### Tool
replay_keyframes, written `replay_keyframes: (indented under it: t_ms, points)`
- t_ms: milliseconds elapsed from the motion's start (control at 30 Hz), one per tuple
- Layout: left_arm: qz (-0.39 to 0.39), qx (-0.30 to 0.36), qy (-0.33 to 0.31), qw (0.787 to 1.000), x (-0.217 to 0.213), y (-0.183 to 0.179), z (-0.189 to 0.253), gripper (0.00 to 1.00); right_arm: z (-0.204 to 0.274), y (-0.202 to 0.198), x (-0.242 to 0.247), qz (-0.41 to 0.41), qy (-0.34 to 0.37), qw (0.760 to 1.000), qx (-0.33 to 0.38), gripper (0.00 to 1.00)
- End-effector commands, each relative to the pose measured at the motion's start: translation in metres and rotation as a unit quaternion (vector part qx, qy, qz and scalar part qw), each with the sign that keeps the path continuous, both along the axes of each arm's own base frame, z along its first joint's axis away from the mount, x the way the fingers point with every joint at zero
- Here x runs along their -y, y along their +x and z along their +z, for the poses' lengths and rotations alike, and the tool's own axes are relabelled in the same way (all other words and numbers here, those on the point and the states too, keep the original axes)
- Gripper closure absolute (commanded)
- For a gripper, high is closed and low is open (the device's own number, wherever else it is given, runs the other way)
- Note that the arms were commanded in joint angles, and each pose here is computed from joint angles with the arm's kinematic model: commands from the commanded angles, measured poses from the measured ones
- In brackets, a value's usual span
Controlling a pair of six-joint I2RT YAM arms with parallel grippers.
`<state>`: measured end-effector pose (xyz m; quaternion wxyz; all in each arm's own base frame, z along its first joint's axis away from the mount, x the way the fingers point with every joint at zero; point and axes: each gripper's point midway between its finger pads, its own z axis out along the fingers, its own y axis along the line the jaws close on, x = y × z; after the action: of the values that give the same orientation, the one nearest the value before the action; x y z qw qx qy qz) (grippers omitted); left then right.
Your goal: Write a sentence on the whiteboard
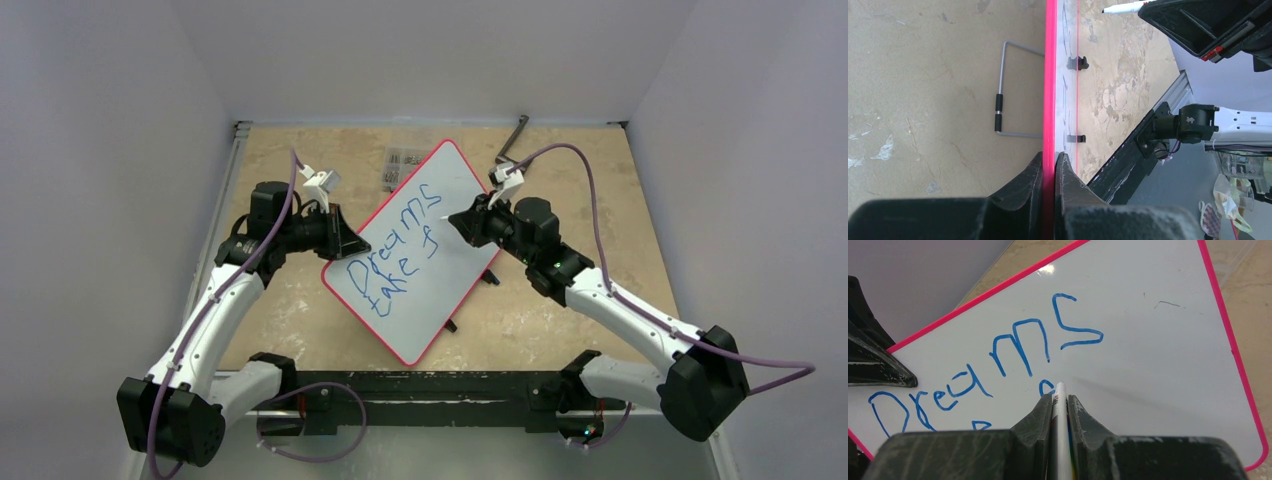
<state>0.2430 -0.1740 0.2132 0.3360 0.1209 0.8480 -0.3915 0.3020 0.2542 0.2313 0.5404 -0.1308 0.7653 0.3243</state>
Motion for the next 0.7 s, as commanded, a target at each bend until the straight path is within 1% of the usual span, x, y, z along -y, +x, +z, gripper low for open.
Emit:
replay_keyframes:
  t_ms: [0,667]
  points:
    - [0.008,0.038,0.066,0.997,-0.015,0.01,-0.015,1.0,0.015,0.008,0.004,-0.02,0.011,0.999,0.028,1.0]
    - [0.01,0.038,0.07,0.997,-0.016,0.01,-0.016,1.0,0.004,0.003,0.009,-0.021,0.005,0.999,0.029,1.0]
